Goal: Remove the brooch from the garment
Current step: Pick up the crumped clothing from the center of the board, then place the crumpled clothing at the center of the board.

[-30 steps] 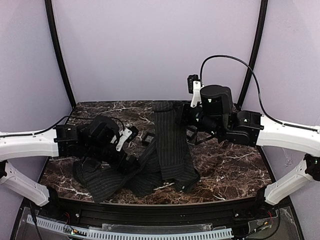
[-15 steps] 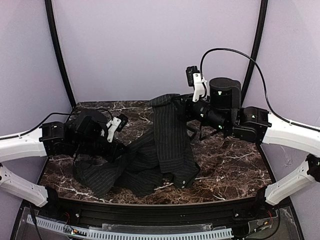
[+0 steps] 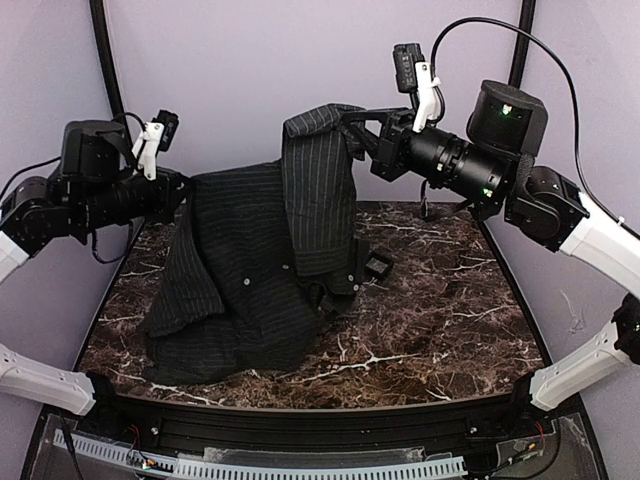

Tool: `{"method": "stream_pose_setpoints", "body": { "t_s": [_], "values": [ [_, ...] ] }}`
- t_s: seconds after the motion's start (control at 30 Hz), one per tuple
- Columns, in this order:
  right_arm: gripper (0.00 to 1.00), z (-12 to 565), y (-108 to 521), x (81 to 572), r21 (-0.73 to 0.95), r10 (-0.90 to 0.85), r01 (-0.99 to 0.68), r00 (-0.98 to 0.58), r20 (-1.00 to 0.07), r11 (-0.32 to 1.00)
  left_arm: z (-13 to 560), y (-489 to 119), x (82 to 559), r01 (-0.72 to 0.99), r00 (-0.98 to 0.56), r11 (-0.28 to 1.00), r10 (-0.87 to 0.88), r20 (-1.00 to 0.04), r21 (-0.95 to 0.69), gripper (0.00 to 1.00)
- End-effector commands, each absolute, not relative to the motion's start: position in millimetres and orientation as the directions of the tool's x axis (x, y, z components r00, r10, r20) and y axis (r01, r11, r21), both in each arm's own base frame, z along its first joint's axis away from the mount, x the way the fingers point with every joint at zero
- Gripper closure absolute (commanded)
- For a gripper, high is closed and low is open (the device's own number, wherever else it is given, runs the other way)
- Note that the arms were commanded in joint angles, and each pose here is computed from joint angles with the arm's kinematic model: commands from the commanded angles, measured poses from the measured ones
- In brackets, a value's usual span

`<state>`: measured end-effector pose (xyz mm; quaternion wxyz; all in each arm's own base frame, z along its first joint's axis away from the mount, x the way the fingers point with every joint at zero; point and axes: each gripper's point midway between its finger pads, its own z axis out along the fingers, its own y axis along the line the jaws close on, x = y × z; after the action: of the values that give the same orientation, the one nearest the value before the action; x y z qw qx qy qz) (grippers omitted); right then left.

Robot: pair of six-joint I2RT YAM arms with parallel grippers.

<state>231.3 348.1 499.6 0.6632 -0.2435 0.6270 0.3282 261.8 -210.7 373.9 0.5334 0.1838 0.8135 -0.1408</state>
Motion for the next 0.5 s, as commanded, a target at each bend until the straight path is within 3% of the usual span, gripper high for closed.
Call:
{"method": "stream_pose_setpoints", "body": {
  "t_s": [0.0, 0.17, 0.33, 0.47],
  "values": [
    [1.00, 550.9, 352.2, 203.9, 0.020, 0.210, -0.838, 0.113, -0.971, 0.545, 444.8, -168.3, 259.3, 0.363, -0.208, 0.927, 0.185, -0.960, 0.100, 0.99],
    [1.00, 568.9, 358.2, 181.4, -0.039, 0.255, -0.892, 0.171, -0.952, 0.450, 476.7, -151.9, 250.8, 0.343, -0.131, 0.924, 0.227, -0.965, 0.171, 0.99],
    [1.00, 575.5, 367.9, 188.0, -0.035, 0.278, -0.885, 0.182, -0.943, 0.464, 500.6, -112.7, 248.6, 0.178, -0.094, 0.955, 0.257, -0.962, 0.238, 0.99],
    [1.00, 581.3, 376.8, 178.3, -0.060, 0.294, -0.880, 0.221, -0.930, 0.471, 521.9, -102.9, 236.9, 0.180, -0.025, 0.958, 0.230, -0.973, 0.222, 0.99]
  ]
}}
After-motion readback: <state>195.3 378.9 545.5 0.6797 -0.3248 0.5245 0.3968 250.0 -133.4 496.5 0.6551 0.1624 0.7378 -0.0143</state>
